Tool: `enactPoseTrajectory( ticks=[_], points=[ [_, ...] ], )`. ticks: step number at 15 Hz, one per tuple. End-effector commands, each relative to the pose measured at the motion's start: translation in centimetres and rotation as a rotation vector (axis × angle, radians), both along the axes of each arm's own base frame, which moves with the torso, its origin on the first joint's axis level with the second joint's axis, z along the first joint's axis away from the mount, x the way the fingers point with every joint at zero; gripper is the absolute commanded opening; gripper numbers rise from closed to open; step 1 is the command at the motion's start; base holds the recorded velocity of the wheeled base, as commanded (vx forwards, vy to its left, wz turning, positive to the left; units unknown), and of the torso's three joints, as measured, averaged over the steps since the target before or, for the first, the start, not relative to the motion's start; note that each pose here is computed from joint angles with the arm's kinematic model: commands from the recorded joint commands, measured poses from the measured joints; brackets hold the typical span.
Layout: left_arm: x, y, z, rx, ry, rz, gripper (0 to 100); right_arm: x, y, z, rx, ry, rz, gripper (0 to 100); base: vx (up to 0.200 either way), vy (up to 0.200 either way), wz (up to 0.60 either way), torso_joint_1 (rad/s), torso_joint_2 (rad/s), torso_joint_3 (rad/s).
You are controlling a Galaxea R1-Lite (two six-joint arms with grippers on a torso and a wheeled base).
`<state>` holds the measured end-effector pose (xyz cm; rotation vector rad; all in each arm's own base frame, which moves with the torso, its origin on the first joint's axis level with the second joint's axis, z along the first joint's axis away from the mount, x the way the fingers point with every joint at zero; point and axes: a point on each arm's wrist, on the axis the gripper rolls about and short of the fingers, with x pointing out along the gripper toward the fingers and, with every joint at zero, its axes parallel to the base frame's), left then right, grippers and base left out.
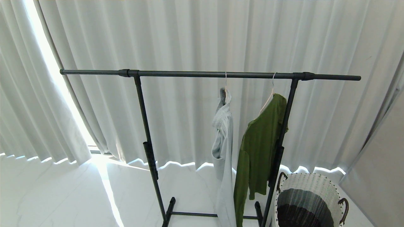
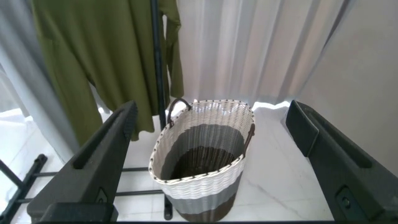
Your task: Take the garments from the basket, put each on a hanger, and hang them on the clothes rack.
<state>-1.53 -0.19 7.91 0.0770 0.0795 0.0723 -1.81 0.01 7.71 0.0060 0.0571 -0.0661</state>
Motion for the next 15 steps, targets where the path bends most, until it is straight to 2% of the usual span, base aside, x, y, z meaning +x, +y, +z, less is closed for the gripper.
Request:
enactPoseTrajectory(
  ticks=[1,15],
  points=[
    [0.02,0.00,0.01,0.000,0.002,0.000,100,0.01,0.00,0.01,0.000,0.001,0.002,100,0.000,0.000,0.00,0.000,0.00,0.000],
    [0.02,0.00,0.01,0.000,0.002,0.000,100,0.01,0.00,0.01,0.000,0.001,0.002,100,0.000,0.000,0.00,0.000,0.00,0.000]
  ],
)
